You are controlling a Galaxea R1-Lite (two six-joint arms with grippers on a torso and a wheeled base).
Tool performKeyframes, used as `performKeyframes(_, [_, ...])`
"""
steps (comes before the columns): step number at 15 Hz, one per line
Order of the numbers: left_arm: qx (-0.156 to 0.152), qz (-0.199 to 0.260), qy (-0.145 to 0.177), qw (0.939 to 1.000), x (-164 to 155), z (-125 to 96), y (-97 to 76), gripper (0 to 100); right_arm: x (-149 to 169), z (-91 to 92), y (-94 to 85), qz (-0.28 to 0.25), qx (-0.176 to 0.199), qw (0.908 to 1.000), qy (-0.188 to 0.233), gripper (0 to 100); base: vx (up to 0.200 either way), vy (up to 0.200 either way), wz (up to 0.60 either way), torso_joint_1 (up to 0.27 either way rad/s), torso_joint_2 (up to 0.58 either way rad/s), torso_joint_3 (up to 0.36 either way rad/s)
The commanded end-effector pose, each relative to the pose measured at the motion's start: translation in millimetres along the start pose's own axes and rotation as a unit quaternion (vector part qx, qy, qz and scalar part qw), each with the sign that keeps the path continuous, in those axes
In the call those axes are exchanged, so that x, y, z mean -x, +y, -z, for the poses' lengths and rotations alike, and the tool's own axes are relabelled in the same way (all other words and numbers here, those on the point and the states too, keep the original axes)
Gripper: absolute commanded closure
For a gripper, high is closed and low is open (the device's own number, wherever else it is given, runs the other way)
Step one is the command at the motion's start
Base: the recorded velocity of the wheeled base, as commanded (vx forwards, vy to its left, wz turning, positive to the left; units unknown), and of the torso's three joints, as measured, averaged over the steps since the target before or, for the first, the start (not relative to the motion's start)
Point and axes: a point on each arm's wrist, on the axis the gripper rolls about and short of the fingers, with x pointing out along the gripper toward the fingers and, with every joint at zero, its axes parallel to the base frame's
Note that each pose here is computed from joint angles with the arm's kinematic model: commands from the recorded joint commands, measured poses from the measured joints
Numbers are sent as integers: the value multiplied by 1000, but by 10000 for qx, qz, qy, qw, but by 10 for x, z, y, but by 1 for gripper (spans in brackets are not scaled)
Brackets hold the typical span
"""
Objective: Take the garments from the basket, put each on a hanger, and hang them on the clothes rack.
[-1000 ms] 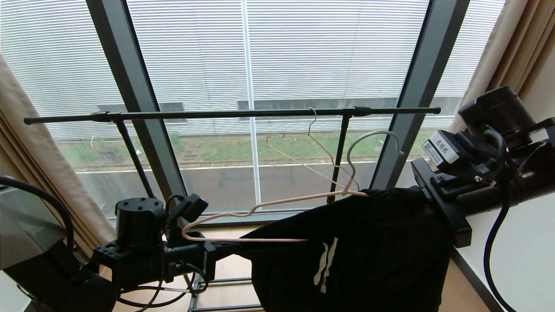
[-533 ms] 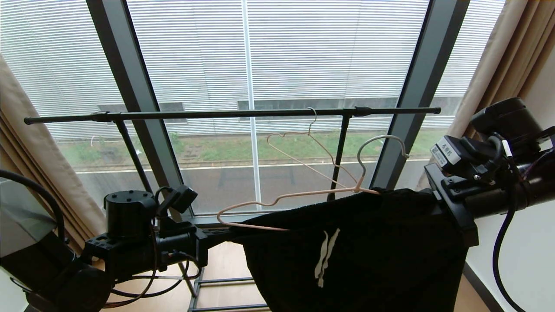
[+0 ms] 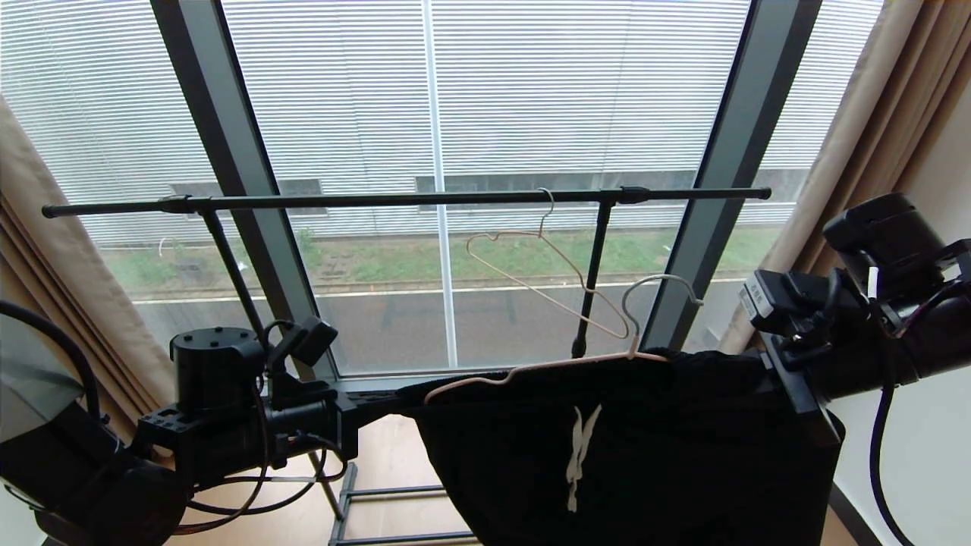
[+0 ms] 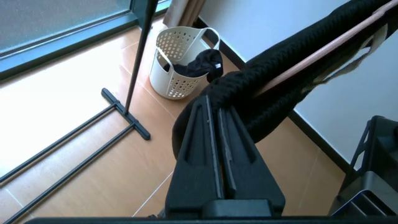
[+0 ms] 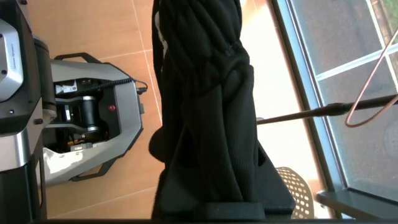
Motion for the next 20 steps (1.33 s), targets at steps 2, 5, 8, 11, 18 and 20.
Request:
performKeyframes(2, [-49,12,-63,10000,29,-32,-29,100,-85,51,-32,-122,-106,9998,79,100,0,0,0,0,0,0])
performKeyframes(5, [-98,26,-121,9999,68,-60,-67,100,-201,126,-53,-244,-200,9994,136,100,0,0,0,0,0,0])
performKeyframes(8, [-154,27,-190,9997,107,-92,-95,100,-418,271,-129,-269,-228,9993,149,100,0,0,0,0,0,0])
performKeyframes(11, [-247,6,-153,9996,131,-63,-101,100,-606,405,-188,-244,-220,9994,133,100,0,0,0,0,0,0])
performKeyframes(18, [-778,-153,-411,9960,207,-303,-208,100,-588,380,-201,-96,-121,9999,17,100,0,0,0,0,0,0])
performKeyframes(20, [-664,-147,-211,9975,244,-507,-280,100,-617,361,-209,-99,-137,9999,-8,100,0,0,0,0,0,0])
